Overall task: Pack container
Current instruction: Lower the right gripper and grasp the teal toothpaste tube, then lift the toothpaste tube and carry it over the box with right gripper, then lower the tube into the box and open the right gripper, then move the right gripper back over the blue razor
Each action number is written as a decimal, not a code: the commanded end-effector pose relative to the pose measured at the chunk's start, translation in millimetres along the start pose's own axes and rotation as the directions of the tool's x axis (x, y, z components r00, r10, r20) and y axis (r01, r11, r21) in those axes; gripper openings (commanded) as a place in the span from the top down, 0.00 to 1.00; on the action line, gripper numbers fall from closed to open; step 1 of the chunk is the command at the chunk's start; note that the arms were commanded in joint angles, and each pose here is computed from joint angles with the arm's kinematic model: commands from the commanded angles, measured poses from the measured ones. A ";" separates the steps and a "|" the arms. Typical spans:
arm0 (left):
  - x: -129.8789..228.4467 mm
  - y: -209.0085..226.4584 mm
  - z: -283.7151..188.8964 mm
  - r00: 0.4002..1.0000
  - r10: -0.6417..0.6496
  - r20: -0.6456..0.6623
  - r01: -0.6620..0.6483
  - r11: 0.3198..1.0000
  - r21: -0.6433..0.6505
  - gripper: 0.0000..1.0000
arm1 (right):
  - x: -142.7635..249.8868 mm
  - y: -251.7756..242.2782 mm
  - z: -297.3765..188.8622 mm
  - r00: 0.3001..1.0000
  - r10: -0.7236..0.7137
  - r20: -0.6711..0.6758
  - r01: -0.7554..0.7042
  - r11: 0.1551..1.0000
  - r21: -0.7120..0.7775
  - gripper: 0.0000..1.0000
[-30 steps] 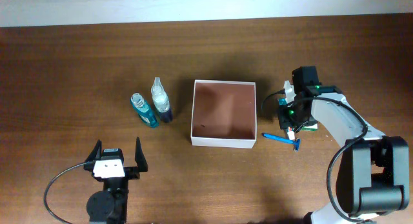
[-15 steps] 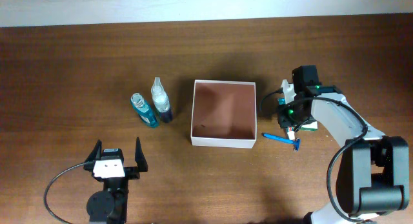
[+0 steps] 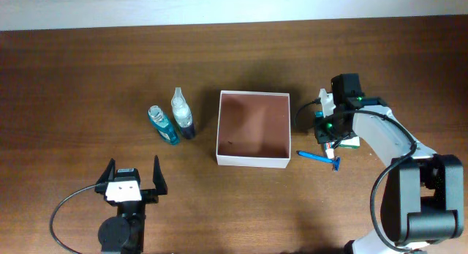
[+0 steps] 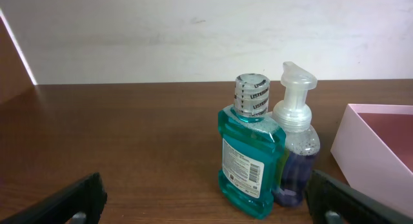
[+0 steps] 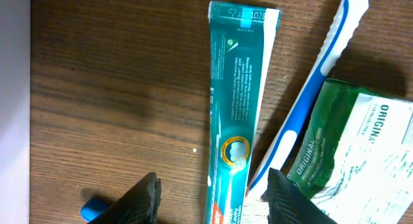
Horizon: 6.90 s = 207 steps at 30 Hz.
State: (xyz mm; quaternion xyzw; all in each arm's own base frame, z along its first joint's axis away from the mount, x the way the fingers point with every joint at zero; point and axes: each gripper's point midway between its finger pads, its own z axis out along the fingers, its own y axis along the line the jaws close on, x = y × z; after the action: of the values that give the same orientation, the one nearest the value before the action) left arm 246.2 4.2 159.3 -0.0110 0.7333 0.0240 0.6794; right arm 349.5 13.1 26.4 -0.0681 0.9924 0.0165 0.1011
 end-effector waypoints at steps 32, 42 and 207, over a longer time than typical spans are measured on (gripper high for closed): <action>1.4 -1.8 -0.1 1.000 0.019 0.003 -0.019 1.000 0.011 0.01 | 21.6 -4.2 24.1 0.998 0.059 -0.017 -0.059 0.998 0.024 0.94; 1.4 -1.8 -0.1 1.000 0.019 0.003 -0.019 1.000 0.010 0.00 | -44.4 16.5 -79.3 0.989 0.145 0.013 -0.143 0.983 -0.111 0.96; 1.4 -1.8 -0.1 1.000 0.019 0.003 -0.019 1.000 0.010 0.00 | 46.8 43.0 -43.4 0.920 -0.348 -0.182 0.325 0.935 -0.143 0.79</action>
State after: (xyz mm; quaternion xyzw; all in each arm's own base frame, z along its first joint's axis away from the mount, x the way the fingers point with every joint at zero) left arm 246.0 4.2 160.0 -0.0111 0.7324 0.0239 0.6804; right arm 287.4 46.4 60.5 -0.2049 0.9778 0.0407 -0.0164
